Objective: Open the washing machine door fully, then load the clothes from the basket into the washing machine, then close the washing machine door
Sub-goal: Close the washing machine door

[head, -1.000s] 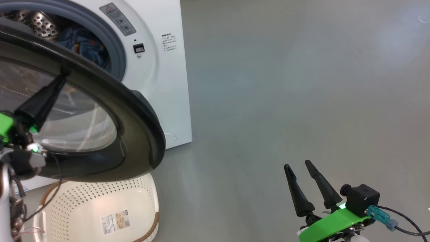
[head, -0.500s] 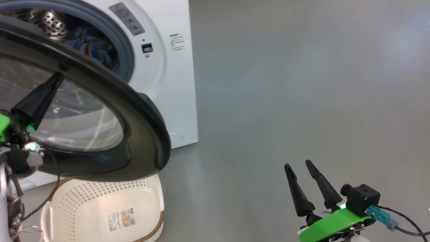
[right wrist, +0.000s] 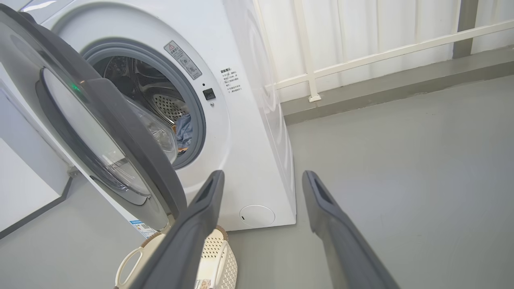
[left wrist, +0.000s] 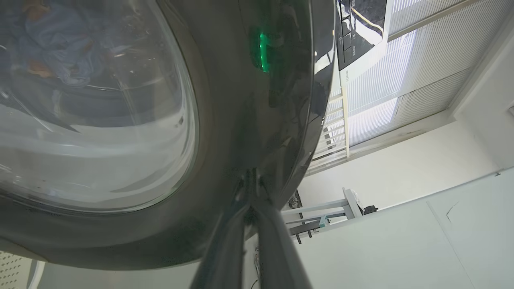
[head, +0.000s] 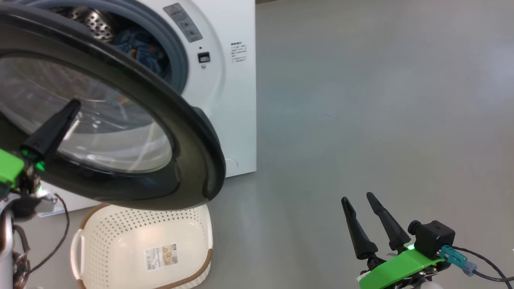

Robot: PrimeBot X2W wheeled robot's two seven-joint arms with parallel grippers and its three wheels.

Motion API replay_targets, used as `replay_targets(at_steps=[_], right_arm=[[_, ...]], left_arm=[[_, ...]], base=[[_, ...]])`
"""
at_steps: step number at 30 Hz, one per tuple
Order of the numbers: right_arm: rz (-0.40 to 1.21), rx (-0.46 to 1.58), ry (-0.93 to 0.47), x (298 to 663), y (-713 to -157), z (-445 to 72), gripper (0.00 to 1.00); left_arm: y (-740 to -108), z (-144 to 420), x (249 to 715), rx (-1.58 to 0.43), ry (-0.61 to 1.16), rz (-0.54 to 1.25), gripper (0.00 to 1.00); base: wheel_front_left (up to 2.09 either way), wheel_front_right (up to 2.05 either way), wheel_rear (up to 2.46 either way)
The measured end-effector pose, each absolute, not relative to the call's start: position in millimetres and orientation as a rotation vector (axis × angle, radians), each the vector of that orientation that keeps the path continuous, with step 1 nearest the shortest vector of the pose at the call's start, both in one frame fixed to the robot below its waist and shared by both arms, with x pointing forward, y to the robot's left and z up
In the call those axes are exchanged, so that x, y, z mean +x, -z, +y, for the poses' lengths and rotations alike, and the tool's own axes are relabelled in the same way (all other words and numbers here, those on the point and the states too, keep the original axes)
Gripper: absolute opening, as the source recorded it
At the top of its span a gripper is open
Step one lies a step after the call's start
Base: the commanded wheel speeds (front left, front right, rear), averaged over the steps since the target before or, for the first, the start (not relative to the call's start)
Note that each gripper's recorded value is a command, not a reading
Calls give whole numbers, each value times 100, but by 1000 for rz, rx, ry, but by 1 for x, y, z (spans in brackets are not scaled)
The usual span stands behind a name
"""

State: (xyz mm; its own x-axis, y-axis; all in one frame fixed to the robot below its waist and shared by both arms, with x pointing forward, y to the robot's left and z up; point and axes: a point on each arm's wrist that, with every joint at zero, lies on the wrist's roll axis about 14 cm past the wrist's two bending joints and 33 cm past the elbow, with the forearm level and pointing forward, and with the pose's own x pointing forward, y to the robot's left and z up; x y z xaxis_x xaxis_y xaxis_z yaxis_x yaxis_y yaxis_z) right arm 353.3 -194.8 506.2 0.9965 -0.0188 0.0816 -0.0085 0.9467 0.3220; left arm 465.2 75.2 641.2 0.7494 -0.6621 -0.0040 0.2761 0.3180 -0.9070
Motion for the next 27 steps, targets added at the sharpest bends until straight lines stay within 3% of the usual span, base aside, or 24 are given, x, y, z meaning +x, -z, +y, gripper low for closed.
replay_targets(at_steps=[5,13,27], right_arm=[[-82,320,-16,356,-507,-191,100],[-83,316,-52,361,-509,-182,100],[-99,314,-88,364,-516,-173,100]], left_arm=[[-634,92,460,-1025,596,373,99],[-615,121,444,-766,537,250,100],[-579,161,414,-573,357,84,100]], base=[[0,0,0],[0,0,0],[0,0,0]])
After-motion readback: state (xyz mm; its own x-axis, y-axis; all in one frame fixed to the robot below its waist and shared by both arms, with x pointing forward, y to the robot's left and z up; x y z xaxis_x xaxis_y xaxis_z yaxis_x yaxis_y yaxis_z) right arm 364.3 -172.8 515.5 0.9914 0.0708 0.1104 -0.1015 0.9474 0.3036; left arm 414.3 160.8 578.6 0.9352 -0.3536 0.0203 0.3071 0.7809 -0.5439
